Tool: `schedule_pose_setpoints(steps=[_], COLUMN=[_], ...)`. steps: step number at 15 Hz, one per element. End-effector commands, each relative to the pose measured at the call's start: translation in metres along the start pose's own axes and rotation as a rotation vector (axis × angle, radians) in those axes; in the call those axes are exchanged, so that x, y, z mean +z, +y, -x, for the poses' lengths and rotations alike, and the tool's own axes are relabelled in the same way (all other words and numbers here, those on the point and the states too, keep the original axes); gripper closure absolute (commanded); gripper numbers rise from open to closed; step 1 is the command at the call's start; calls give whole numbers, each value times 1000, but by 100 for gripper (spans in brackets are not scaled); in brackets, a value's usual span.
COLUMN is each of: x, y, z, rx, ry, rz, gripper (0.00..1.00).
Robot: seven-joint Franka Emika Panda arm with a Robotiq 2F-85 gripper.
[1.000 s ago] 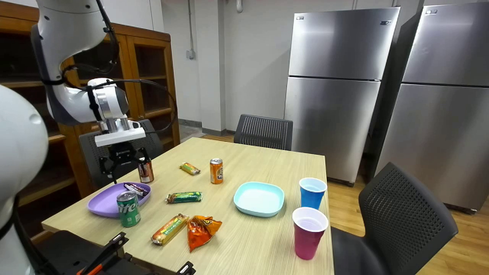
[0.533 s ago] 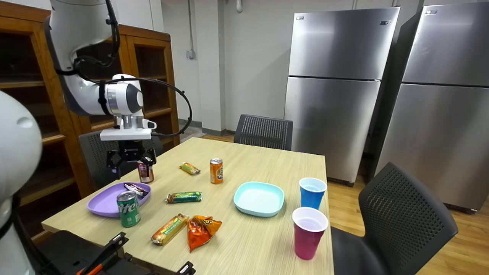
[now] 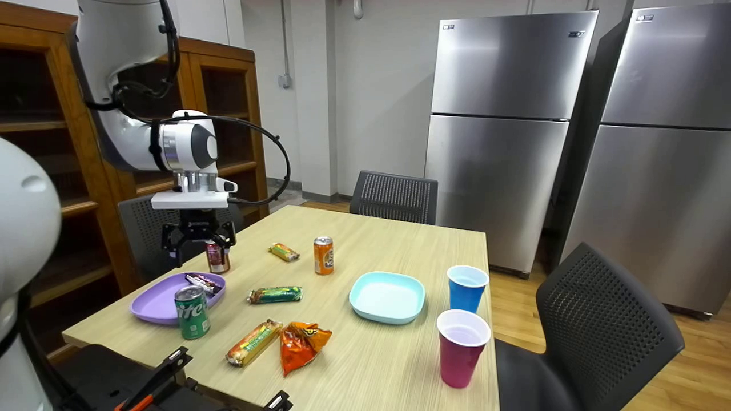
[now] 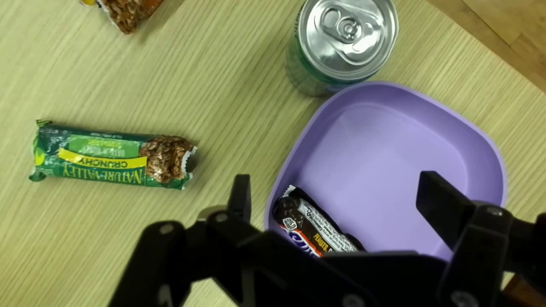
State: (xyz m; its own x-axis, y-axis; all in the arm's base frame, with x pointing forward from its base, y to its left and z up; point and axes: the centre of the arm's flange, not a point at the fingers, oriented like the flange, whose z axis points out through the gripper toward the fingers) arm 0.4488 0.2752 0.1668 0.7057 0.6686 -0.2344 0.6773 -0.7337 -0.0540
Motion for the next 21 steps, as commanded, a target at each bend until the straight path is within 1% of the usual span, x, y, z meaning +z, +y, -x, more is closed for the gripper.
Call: schedule_pose_setpoints(steps=[1,7,11,17,21], x=[0,2,6,21,31], y=[0,-5,-6,-15,-19], z=[0,36,58,86,98], rx=[0,84,136,164,184], ry=[0,89,127,130,122], rz=[0,-46,-27,-14,-6], gripper=[0,0,0,0,0])
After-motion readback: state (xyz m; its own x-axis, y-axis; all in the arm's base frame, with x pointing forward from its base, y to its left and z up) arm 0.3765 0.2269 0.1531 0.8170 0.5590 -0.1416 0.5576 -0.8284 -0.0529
